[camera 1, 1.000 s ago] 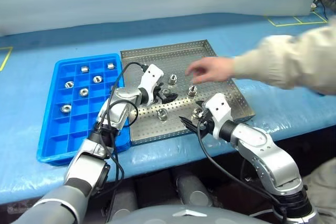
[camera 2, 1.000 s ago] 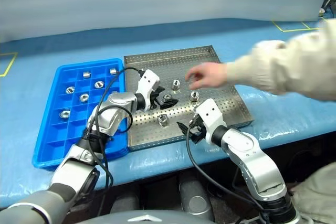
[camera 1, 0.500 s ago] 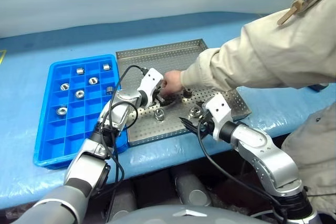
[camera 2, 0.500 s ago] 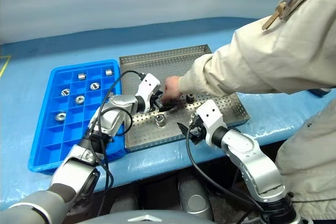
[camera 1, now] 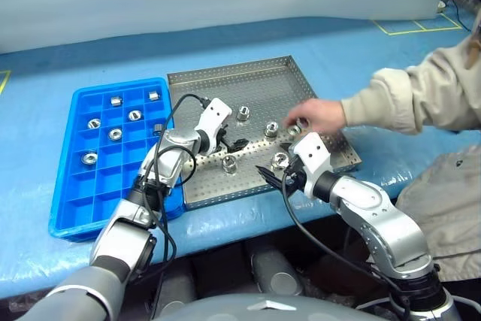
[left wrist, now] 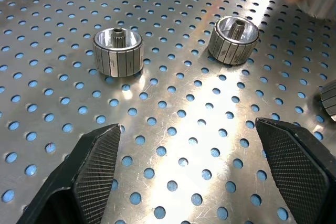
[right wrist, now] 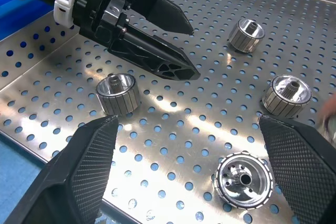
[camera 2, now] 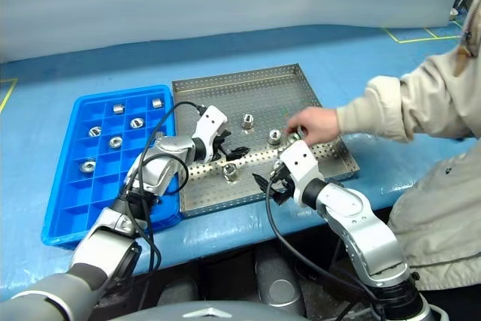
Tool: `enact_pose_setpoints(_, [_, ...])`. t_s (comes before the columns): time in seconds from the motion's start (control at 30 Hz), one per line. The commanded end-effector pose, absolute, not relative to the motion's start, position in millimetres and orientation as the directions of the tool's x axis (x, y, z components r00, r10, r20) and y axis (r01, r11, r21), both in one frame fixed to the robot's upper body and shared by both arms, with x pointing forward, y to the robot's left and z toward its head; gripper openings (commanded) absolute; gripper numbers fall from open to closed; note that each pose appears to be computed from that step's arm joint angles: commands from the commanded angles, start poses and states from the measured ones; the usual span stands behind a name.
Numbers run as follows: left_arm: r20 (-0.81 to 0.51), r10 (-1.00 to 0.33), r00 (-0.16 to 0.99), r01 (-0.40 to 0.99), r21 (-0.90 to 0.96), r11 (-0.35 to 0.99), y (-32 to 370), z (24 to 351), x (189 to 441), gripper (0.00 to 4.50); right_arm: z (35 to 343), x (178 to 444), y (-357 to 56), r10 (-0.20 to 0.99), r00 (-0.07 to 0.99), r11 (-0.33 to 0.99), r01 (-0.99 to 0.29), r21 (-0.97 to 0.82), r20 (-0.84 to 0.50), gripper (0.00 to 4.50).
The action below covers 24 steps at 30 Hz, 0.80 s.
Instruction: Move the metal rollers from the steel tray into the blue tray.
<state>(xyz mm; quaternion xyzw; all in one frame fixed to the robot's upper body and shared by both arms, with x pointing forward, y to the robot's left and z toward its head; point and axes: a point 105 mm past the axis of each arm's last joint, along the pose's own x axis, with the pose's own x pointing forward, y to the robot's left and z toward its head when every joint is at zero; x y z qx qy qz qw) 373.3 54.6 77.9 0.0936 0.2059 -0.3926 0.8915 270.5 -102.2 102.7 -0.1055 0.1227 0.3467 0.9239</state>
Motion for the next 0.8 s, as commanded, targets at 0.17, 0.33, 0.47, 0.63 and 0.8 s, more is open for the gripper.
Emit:
enact_pose_setpoints(0.17, [-0.396, -0.674, 0.623, 0.741, 0.023, 0.671, 54, 91, 375, 4.47, 114, 272, -99, 0.629, 0.733, 0.728, -0.672, -0.136, -0.258, 4.5])
enact_pose_setpoints(0.33, [-0.395, -0.675, 0.623, 0.741, 0.023, 0.671, 54, 91, 375, 4.47, 115, 271, -98, 0.632, 0.731, 0.724, -0.676, -0.138, -0.258, 4.5])
enact_pose_setpoints(0.47, [-0.394, -0.677, 0.622, 0.743, 0.022, 0.669, 54, 91, 375, 4.47, 116, 272, -98, 0.633, 0.73, 0.724, -0.676, -0.14, -0.257, 4.5])
enact_pose_setpoints(0.63, [-0.38, -0.685, 0.621, 0.75, 0.034, 0.661, 53, 95, 374, 4.47, 116, 272, -98, 0.631, 0.732, 0.725, -0.674, -0.142, -0.255, 4.5])
enact_pose_setpoints(0.8, [-0.285, -0.733, 0.618, 0.782, 0.126, 0.61, 41, 123, 375, 4.47, 116, 271, -98, 0.631, 0.732, 0.724, -0.675, -0.144, -0.257, 4.5])
